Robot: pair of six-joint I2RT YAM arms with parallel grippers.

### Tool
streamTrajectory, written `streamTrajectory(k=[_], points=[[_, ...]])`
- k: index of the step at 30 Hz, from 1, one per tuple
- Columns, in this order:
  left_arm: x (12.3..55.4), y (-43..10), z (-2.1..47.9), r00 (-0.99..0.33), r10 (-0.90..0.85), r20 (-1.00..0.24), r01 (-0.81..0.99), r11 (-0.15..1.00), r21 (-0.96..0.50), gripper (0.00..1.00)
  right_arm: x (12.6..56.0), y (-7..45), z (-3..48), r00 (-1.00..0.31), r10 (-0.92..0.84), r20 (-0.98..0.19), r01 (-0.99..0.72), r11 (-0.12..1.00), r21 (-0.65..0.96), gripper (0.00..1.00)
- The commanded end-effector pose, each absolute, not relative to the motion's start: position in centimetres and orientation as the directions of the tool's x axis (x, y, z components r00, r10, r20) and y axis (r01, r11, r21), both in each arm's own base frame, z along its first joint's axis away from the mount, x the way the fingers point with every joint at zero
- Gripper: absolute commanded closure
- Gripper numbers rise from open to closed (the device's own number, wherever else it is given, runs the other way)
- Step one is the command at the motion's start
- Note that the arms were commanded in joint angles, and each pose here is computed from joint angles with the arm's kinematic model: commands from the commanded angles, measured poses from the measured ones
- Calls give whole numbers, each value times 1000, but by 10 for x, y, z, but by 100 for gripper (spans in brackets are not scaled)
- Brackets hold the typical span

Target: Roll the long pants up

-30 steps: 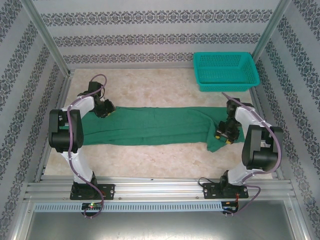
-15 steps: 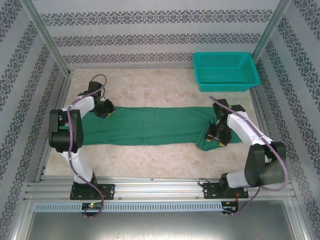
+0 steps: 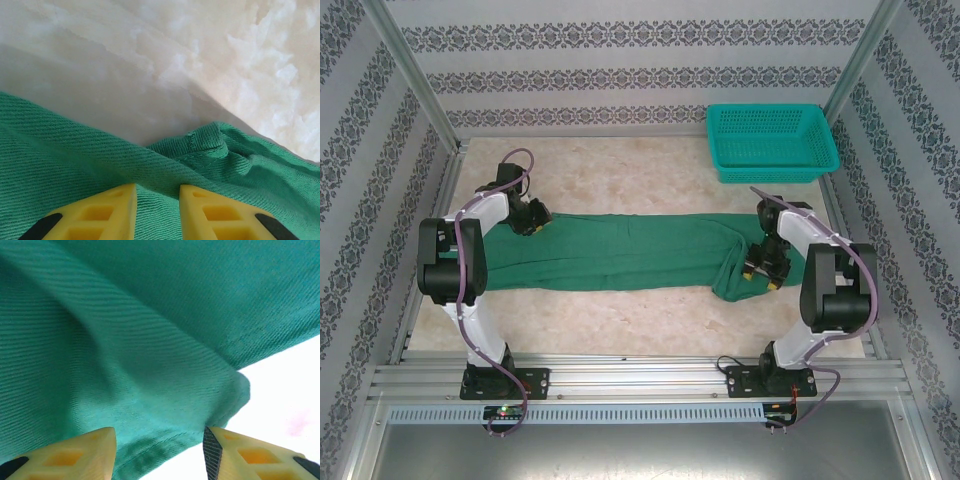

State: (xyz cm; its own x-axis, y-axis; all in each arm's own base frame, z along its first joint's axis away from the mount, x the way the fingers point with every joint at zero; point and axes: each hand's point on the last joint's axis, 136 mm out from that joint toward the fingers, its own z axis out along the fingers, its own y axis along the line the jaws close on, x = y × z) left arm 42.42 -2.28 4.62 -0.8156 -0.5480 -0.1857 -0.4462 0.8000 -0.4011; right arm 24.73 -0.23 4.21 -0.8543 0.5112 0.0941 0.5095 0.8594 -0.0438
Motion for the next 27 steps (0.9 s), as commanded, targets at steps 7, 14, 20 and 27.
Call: streamTrajectory(k=[7,14,20,27], points=[[430,-30,38,-825,-536,-179,-430,802,-415,72,274,27,89,-891,454,-30,452,891,53,49],[427,-27,40,-826,-530,-190,-428,810,-402,72,271,43,74,-903,430,-5,429,901,65,53],[428,-28,40,-826,-531,-189,-427,808,-405,72,277,66,85,-925,381,-15,378,922,84,53],[425,-28,40,-827,-529,-188,-427,811,-401,72,275,89,66,-946,322,37,324,944,68,55]])
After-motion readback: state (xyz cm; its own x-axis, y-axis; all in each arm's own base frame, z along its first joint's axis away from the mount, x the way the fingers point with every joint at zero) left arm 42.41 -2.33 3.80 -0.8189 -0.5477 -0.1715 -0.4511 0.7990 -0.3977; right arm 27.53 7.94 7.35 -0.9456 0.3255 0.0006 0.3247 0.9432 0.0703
